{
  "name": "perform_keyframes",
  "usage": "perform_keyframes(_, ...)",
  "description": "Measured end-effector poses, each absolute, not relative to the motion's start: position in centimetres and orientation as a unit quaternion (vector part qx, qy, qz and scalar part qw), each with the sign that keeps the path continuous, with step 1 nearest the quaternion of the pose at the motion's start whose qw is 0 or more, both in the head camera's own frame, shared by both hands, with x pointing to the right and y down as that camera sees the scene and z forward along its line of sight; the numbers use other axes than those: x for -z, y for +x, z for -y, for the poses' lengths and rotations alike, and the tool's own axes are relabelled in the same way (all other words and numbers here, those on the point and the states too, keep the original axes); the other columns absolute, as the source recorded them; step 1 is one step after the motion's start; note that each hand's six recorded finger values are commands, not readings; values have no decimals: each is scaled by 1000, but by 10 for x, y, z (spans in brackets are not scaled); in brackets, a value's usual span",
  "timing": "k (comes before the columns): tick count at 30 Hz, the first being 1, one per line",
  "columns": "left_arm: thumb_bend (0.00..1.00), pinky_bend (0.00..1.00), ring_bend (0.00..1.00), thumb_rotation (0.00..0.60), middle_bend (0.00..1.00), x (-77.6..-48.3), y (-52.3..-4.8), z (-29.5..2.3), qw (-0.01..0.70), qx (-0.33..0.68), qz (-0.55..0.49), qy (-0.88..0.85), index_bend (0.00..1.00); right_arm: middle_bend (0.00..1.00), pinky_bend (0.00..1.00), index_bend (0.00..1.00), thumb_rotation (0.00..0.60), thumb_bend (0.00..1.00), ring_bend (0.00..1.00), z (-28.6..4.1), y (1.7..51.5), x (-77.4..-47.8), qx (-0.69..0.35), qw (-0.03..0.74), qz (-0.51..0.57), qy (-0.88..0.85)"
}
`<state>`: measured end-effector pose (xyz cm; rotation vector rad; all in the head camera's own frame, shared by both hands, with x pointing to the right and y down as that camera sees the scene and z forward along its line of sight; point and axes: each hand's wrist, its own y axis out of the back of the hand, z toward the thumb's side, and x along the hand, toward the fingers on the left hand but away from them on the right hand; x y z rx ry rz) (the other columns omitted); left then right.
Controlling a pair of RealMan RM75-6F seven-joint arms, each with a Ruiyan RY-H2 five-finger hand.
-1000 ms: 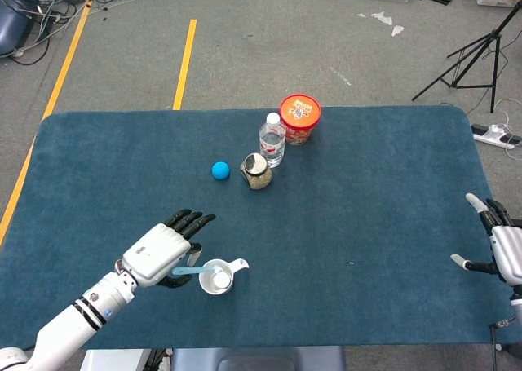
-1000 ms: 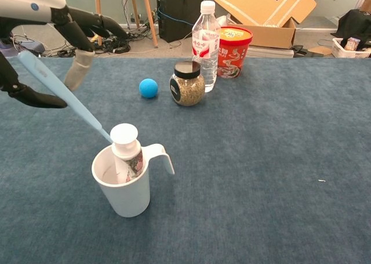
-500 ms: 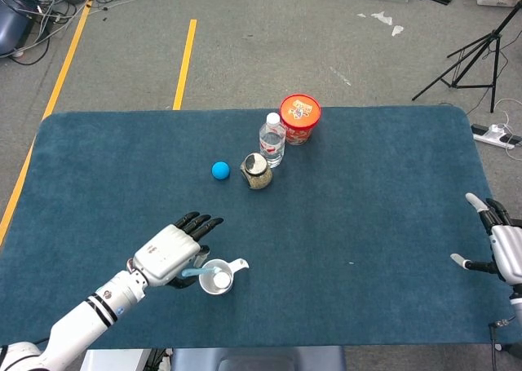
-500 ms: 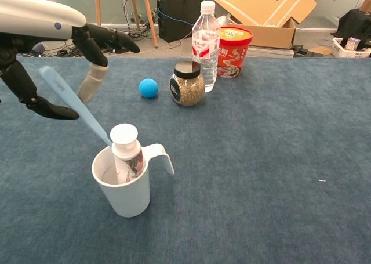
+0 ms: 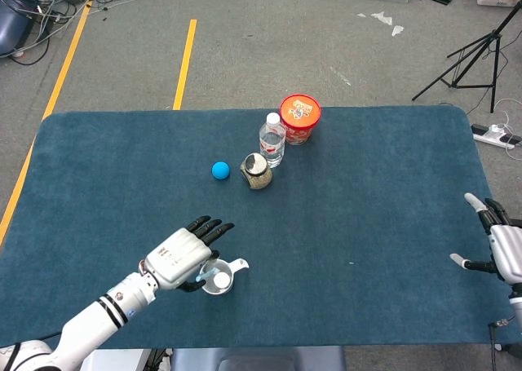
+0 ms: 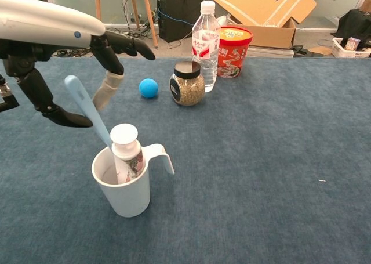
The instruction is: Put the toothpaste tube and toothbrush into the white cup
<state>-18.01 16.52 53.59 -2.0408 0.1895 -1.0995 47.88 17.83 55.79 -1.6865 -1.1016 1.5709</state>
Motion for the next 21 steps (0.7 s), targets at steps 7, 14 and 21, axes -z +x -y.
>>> perform_keyframes(7, 267, 75, 0, 600, 49, -538, -172, -166, 401, 431, -69, -806, 519, 190, 625, 47, 600, 0, 81, -178, 478, -560, -590, 289, 408, -634)
perform_keyframes(14, 266, 75, 0, 600, 49, -542, -166, -166, 398, 430, -67, -808, 367, 190, 625, 47, 600, 0, 80, -177, 479, -560, -591, 287, 409, -633)
perform_keyframes(21, 266, 75, 0, 600, 49, -543, -165, -168, 396, 427, -66, -810, 157, 190, 625, 47, 600, 0, 80, -177, 479, -560, -591, 286, 409, -634)
